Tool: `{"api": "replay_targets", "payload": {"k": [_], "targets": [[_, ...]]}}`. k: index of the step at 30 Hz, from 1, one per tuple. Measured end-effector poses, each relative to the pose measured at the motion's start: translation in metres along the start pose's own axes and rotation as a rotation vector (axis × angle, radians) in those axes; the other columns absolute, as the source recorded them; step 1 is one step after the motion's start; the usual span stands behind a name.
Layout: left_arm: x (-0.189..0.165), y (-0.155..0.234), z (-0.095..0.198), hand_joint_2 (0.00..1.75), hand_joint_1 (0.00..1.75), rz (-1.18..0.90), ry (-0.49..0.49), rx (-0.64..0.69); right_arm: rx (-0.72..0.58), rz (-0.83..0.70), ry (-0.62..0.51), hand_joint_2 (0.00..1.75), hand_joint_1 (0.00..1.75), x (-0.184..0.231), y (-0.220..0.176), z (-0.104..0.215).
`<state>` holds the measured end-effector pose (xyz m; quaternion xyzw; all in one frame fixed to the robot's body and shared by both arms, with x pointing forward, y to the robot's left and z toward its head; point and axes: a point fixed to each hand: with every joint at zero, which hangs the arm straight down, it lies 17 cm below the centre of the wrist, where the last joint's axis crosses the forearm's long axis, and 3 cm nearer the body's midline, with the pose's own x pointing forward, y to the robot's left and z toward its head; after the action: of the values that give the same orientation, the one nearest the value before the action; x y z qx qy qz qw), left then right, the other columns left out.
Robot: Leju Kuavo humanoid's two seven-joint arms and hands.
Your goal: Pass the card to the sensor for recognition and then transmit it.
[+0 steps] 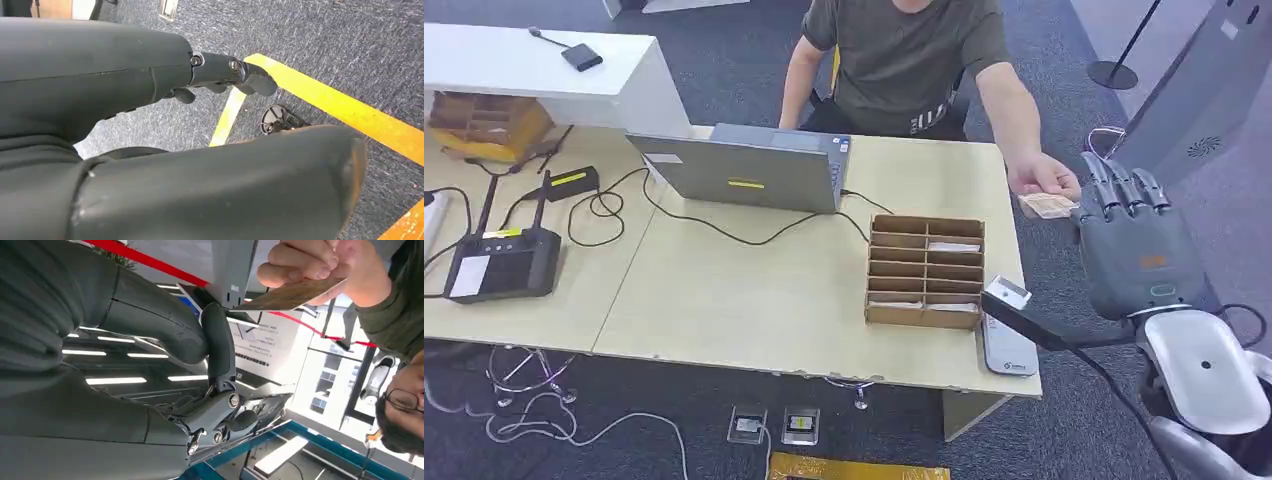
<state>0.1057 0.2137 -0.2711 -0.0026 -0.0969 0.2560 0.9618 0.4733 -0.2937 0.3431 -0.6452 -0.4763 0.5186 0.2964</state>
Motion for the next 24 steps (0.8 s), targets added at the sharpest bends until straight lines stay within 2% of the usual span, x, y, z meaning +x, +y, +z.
{"api": "replay_targets", "payload": {"k": [16, 17, 20, 24], "targets": [[0.000, 0.000, 0.000, 0.00, 0.00, -0.008, 0.000, -0.001, 0.000, 0.000, 0.002, 1.75, 1.55, -0.001, 0.000, 0.000], [0.000, 0.000, 0.000, 0.00, 0.00, -0.008, 0.000, -0.001, 0.000, 0.000, 0.002, 0.00, 0.00, -0.001, 0.000, 0.000], [0.000, 0.000, 0.000, 0.00, 0.00, -0.008, 0.000, -0.001, -0.001, -0.009, 0.003, 0.00, 0.00, -0.001, 0.000, 0.000], [0.000, 0.001, 0.000, 0.00, 0.00, -0.016, -0.001, 0.006, 0.060, -0.413, -0.029, 0.00, 0.00, 0.019, 0.011, 0.010]]}}
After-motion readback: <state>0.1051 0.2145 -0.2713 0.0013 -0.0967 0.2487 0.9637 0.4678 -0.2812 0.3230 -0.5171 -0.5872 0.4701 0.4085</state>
